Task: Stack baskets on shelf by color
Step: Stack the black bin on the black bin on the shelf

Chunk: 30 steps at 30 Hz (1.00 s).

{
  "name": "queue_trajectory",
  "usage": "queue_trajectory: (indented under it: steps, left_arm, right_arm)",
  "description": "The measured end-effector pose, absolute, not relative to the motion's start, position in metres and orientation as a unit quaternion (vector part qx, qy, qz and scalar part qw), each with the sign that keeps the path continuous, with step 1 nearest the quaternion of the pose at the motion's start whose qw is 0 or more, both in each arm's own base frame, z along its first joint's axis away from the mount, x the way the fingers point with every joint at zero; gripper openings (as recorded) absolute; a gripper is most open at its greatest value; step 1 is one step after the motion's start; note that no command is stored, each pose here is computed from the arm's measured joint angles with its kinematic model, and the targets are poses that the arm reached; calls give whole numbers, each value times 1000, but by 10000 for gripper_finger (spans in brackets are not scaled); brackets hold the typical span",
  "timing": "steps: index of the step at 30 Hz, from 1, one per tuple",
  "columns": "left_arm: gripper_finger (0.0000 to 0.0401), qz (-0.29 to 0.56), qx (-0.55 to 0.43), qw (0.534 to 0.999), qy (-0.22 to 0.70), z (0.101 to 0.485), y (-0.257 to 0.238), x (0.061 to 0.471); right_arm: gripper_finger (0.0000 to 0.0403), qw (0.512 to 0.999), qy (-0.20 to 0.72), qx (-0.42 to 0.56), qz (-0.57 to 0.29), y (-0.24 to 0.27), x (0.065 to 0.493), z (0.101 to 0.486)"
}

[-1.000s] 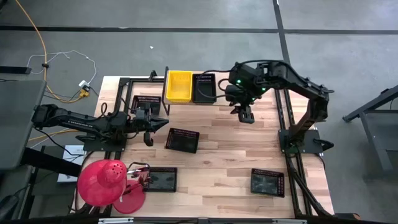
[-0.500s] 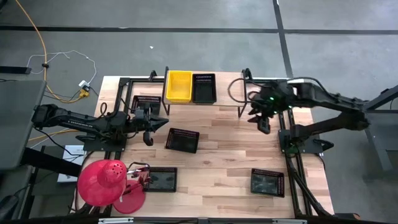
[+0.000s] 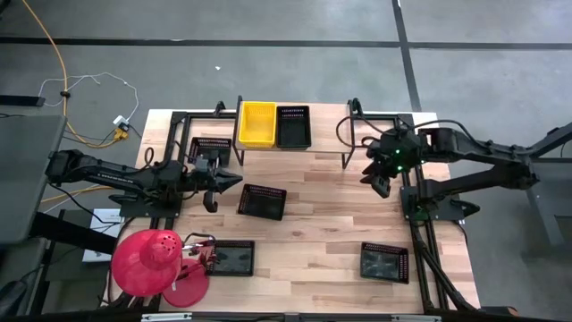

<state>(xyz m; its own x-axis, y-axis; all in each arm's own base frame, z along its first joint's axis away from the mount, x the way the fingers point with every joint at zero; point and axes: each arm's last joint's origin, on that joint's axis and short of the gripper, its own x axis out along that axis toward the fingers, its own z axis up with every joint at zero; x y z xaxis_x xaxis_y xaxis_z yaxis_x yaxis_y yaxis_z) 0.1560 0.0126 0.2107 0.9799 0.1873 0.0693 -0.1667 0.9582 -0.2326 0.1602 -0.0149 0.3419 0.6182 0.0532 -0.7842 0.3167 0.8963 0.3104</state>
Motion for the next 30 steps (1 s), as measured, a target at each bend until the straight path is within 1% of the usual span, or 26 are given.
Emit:
queue_trajectory:
  steps: [7, 16, 22, 26, 30]
  left_arm:
    - [0, 85, -120, 989, -31, 208, 12, 156]
    - [0, 51, -127, 990, -37, 209, 2, 156]
    - [0, 58, -111, 991, -37, 209, -1, 156]
    - [0, 60, -110, 991, -37, 209, -2, 156]
    - [0, 60, -110, 991, -37, 209, -2, 156]
  right_arm:
    - [145, 848, 474, 228, -65, -2, 179, 330]
    - [145, 776, 581, 234, -74, 24, 194, 304]
    - [145, 744, 626, 210, -104, 47, 202, 288]
    - [145, 713, 661, 207, -114, 64, 202, 265]
    - [145, 660, 706, 234, -106, 83, 187, 230]
